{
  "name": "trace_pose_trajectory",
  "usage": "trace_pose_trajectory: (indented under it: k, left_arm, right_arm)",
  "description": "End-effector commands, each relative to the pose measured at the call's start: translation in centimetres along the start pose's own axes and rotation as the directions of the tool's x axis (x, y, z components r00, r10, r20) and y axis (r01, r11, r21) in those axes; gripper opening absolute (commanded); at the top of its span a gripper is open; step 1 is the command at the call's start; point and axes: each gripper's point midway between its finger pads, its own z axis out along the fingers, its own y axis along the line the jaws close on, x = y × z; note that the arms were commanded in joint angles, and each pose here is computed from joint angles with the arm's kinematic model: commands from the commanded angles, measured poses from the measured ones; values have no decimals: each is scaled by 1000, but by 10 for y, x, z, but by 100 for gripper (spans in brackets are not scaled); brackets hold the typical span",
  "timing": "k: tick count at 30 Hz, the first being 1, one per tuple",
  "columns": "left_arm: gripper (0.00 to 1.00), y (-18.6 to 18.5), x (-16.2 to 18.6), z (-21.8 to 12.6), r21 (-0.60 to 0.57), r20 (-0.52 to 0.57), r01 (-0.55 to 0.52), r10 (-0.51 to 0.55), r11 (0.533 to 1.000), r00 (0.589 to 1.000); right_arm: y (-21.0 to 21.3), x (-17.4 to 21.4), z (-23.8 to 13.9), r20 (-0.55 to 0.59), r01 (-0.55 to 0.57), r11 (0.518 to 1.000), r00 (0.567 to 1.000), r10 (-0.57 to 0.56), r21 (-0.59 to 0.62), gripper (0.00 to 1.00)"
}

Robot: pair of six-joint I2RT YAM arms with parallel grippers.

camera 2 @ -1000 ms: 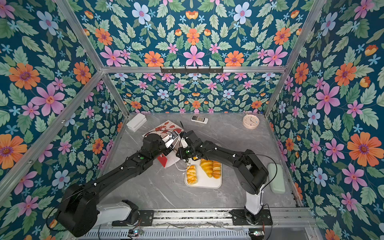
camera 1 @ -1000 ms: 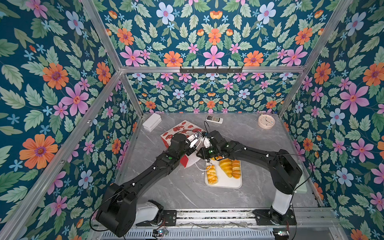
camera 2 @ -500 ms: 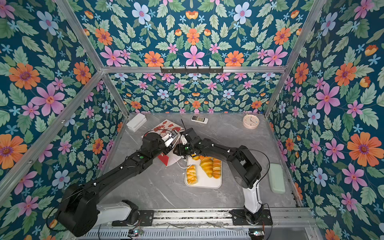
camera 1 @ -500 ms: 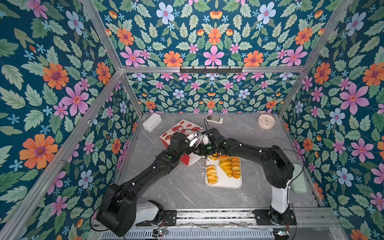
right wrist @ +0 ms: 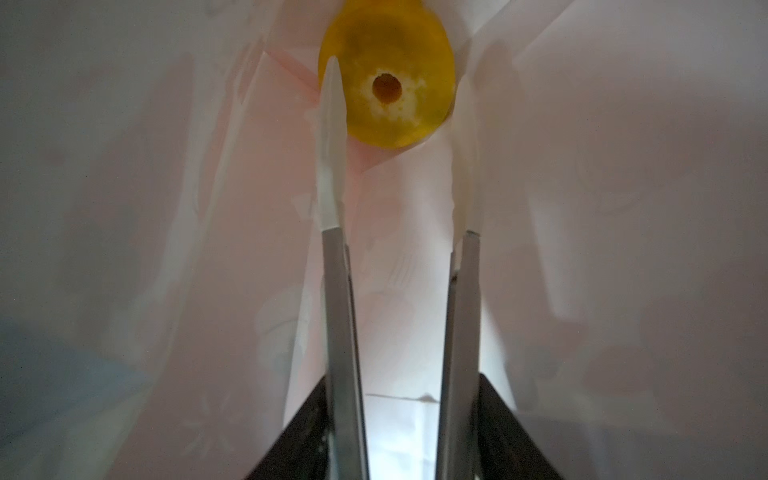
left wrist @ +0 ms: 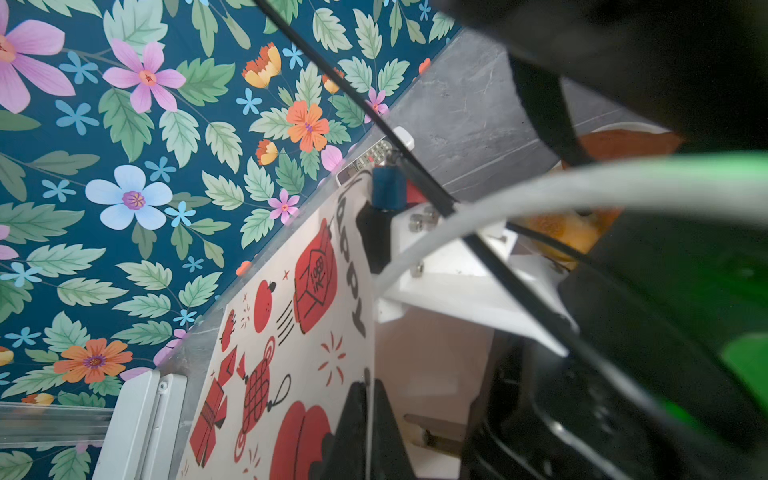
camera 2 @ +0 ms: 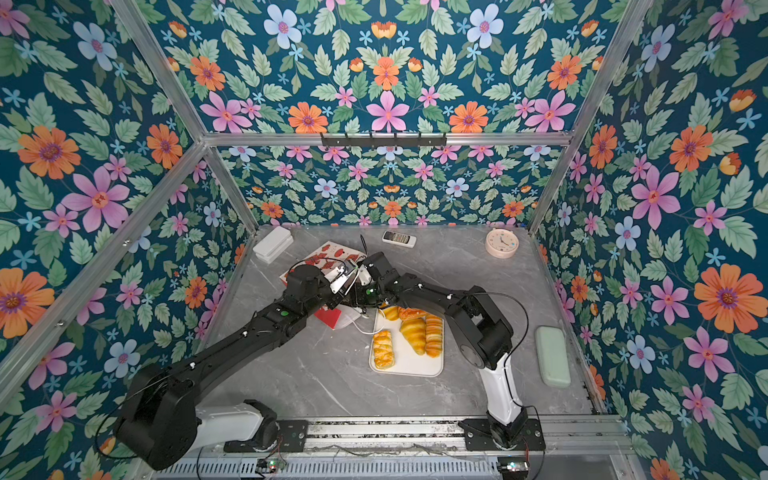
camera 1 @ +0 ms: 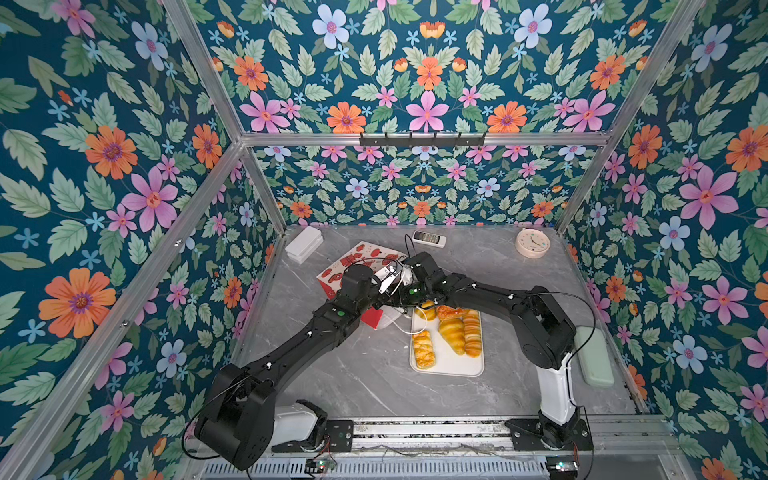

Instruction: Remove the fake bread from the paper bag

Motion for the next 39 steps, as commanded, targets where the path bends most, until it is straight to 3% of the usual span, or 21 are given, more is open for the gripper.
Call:
trace_pose_trajectory:
  k: [1, 14, 23, 30, 36, 39]
  left_arm:
    - [0, -9, -6, 1, 54, 25, -2, 0, 999, 1000]
    - [0, -11, -8, 1, 68, 28, 6, -7, 998, 1000]
    - [0, -9, -13, -1, 65, 44, 12, -15, 998, 999]
    - [0, -7, -13, -5, 55, 43, 10, -12, 998, 999]
    - [0, -7, -10, -5, 52, 36, 9, -11, 999, 999]
    - [0, -6, -8, -5, 43, 30, 1, -3, 999, 1000]
  right_arm:
    - [14, -8, 5, 8, 16, 998, 1000, -16, -66, 50]
    - [22, -14, 19, -14, -20, 990, 1000, 18, -141, 51]
    - [16, -15, 33, -14, -35, 991, 999, 34, -128, 47]
    - [15, -16, 32, 5, -37, 992, 999, 37, -125, 30]
    - [17, -11, 25, 7, -27, 990, 1000, 28, -140, 6]
    - [14, -7, 19, 16, -24, 992, 1000, 26, -121, 1]
